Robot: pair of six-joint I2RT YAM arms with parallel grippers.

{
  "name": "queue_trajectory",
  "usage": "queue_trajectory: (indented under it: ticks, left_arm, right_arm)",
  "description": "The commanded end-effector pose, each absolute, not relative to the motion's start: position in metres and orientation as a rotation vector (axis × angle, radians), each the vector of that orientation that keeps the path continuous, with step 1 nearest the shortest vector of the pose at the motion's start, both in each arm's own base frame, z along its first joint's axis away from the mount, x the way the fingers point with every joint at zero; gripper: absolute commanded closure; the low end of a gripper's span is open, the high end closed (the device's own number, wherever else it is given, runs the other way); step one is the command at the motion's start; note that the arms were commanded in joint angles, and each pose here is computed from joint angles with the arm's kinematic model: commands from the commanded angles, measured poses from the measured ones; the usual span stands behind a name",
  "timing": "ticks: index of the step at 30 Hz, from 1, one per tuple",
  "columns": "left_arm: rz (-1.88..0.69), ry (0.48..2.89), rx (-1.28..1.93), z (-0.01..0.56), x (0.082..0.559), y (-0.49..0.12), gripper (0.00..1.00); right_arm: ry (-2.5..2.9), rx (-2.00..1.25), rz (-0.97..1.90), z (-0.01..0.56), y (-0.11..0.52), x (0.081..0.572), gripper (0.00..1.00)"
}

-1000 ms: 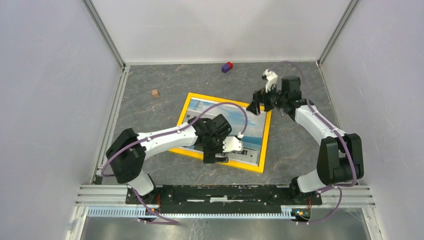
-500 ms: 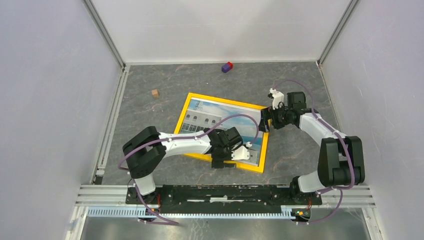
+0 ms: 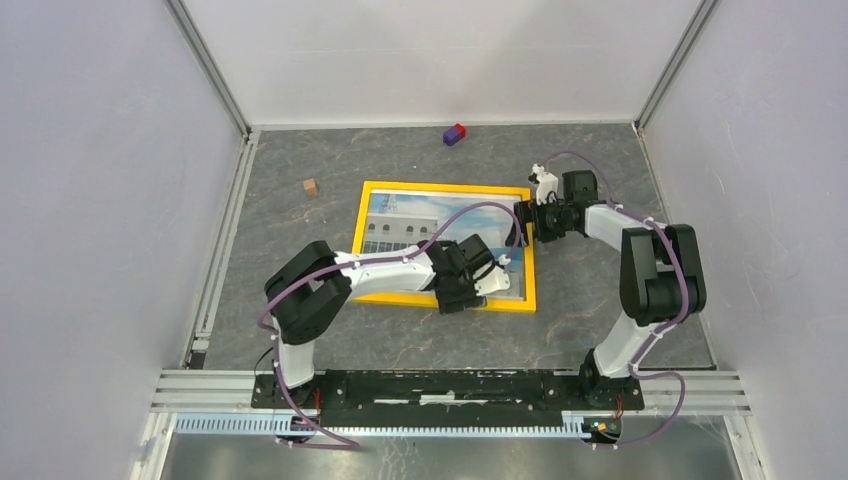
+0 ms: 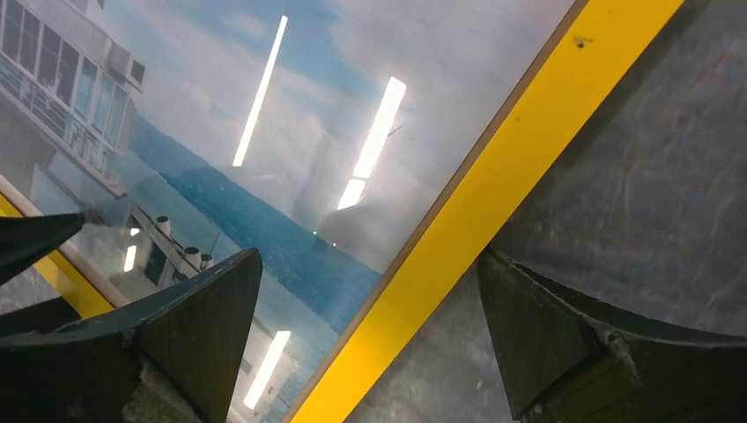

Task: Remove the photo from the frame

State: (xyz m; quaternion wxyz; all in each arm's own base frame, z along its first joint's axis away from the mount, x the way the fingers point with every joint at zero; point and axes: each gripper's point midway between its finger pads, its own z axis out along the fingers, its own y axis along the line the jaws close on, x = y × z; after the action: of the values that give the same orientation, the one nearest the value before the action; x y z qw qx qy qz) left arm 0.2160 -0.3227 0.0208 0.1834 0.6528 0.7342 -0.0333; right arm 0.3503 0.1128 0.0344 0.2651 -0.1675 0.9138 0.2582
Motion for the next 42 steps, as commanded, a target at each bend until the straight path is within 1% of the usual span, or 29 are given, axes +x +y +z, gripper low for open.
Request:
queue_trajectory:
  ticks: [1, 4, 6, 10, 15, 17, 19, 23, 27, 29, 32, 37, 42]
  left_arm:
    - [-0.055, 2.128, 1.768, 0.011, 0.242, -0.315, 0.31]
    - [-0.004, 2.079, 1.856, 0.016, 0.247, -0.305, 0.30]
    - [-0.017, 2.053, 1.904, 0.019, 0.243, -0.302, 0.28]
    - [-0.054, 2.050, 1.889, 0.028, 0.241, -0.307, 0.23]
    - [-0.095, 2.069, 1.861, 0.026, 0.239, -0.319, 0.24]
    - [-0.103, 2.064, 1.877, 0.023, 0.236, -0.323, 0.29]
    - [-0.112, 2.063, 1.877, 0.022, 0.236, -0.325, 0.37]
    - [-0.141, 2.063, 1.878, 0.026, 0.231, -0.326, 0.60]
    - [-0.192, 2.063, 1.882, 0.035, 0.225, -0.325, 0.85]
    - [-0.229, 2.064, 1.871, 0.044, 0.221, -0.327, 0.93]
    - [-0.288, 2.037, 1.843, 0.062, 0.217, -0.331, 0.98]
    - [-0.377, 1.979, 1.813, 0.087, 0.210, -0.338, 0.98]
    - [-0.397, 1.920, 1.822, 0.099, 0.207, -0.336, 0.98]
  right_arm:
    - [2.373, -0.461, 0.800, 0.054, 0.144, 0.380, 0.02]
    - [2.364, -0.438, 0.875, 0.060, 0.153, 0.375, 0.02]
    - [2.351, -0.453, 0.873, 0.064, 0.153, 0.369, 0.02]
    - [2.308, -0.456, 0.886, 0.074, 0.150, 0.353, 0.02]
    - [2.307, -0.456, 0.864, 0.075, 0.139, 0.344, 0.02]
    - [2.310, -0.487, 0.852, 0.071, 0.134, 0.341, 0.02]
    - [2.316, -0.482, 0.857, 0.069, 0.128, 0.340, 0.02]
    - [2.340, -0.530, 0.946, 0.071, 0.128, 0.328, 0.02]
    - [2.341, -0.509, 1.004, 0.072, 0.127, 0.321, 0.02]
    - [2.343, -0.445, 1.049, 0.072, 0.120, 0.321, 0.02]
    - [2.332, -0.375, 1.181, 0.072, 0.121, 0.315, 0.02]
    - [2.319, -0.328, 1.241, 0.067, 0.121, 0.312, 0.02]
    - [2.305, -0.268, 1.357, 0.069, 0.129, 0.304, 0.02]
